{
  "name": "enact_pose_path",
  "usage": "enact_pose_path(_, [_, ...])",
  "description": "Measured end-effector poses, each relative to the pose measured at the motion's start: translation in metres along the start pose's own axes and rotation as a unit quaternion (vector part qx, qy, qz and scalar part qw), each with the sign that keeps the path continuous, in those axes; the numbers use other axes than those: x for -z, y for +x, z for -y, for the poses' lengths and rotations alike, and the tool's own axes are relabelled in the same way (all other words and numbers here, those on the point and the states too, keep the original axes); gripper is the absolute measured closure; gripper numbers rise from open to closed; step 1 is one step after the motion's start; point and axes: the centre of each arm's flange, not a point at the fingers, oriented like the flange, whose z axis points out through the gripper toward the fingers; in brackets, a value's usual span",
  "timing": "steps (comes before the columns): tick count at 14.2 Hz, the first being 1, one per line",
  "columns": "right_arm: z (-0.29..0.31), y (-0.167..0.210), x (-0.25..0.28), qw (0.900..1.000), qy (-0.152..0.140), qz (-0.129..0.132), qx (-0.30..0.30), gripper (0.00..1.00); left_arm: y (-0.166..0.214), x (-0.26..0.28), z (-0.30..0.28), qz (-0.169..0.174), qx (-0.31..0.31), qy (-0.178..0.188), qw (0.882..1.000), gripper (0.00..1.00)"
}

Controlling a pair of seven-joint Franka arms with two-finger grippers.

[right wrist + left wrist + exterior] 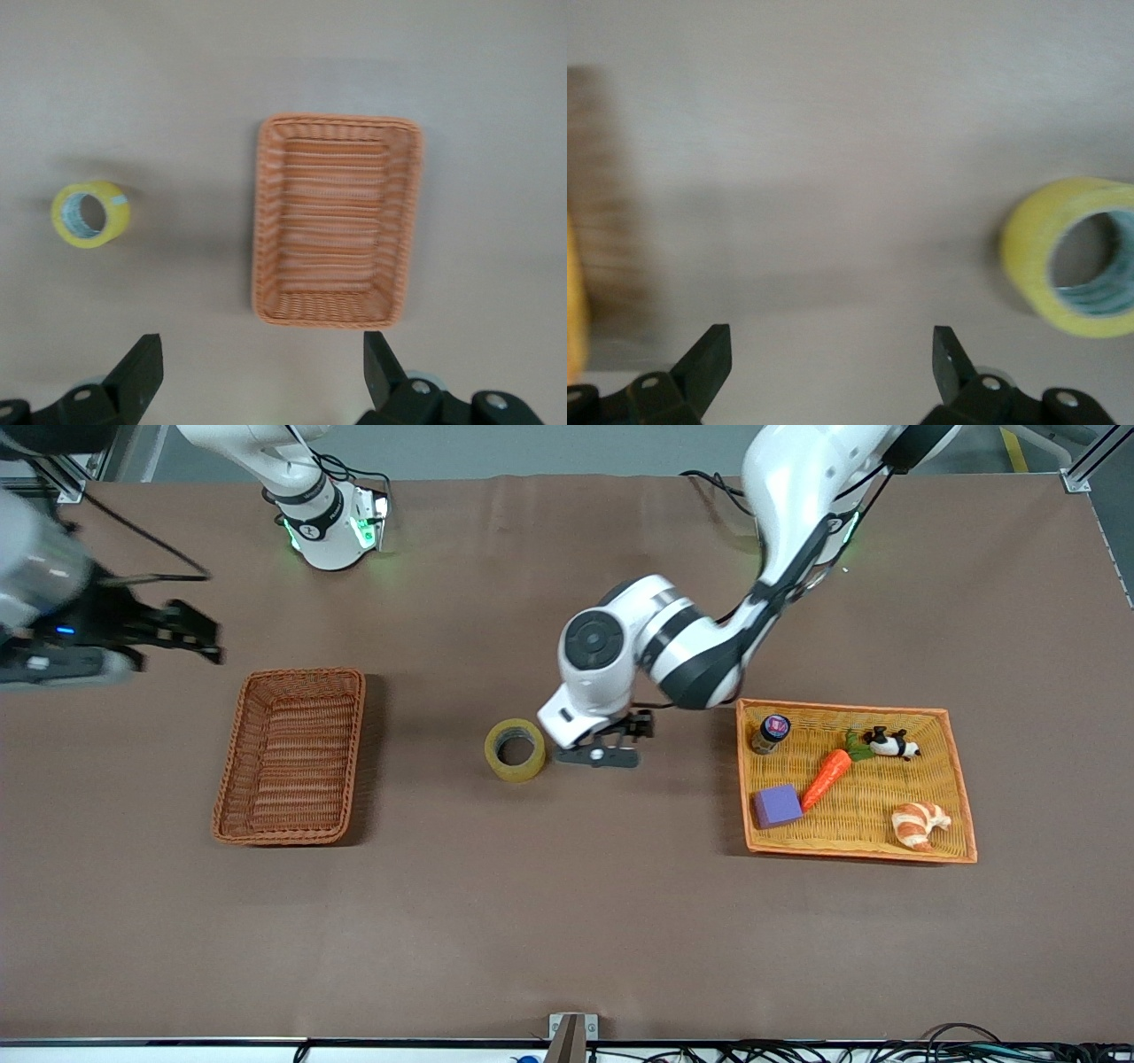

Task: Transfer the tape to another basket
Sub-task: 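Reach the right gripper to the tape while the left gripper withdraws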

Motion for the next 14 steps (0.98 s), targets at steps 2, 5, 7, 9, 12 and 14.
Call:
enact_pose_path(2, [0.057, 0.005, -0.033, 1.000, 0.003, -0.004, 0.001, 0.00, 0.000, 0.030, 0.045, -0.012, -0.008, 0.004, 1.000, 0.00])
enact_pose_path(5, [0.157, 0.001, -0.102, 1.000, 0.015, -0.013, -0.006, 0.00, -0.003, 0.079, 0.099, -0.033, 0.007, -0.009, 0.999, 0.00])
enact_pose_path(7, [0.210, 0.001, -0.157, 1.000, 0.012, -0.019, -0.007, 0.00, -0.007, 0.106, 0.117, -0.048, 0.018, -0.010, 0.999, 0.00])
enact_pose_path(9, [0.240, 0.009, -0.218, 1.000, -0.007, -0.024, -0.008, 0.00, -0.010, 0.129, 0.132, -0.062, 0.030, -0.009, 0.998, 0.00])
enact_pose_path(12, [0.254, 0.022, -0.297, 1.000, -0.021, -0.012, 0.000, 0.00, -0.013, 0.161, 0.169, -0.066, 0.039, -0.020, 0.997, 0.00])
enact_pose_path(14, [0.258, 0.026, -0.327, 1.000, -0.016, -0.008, 0.007, 0.00, -0.015, 0.182, 0.203, -0.064, 0.038, -0.029, 0.997, 0.00])
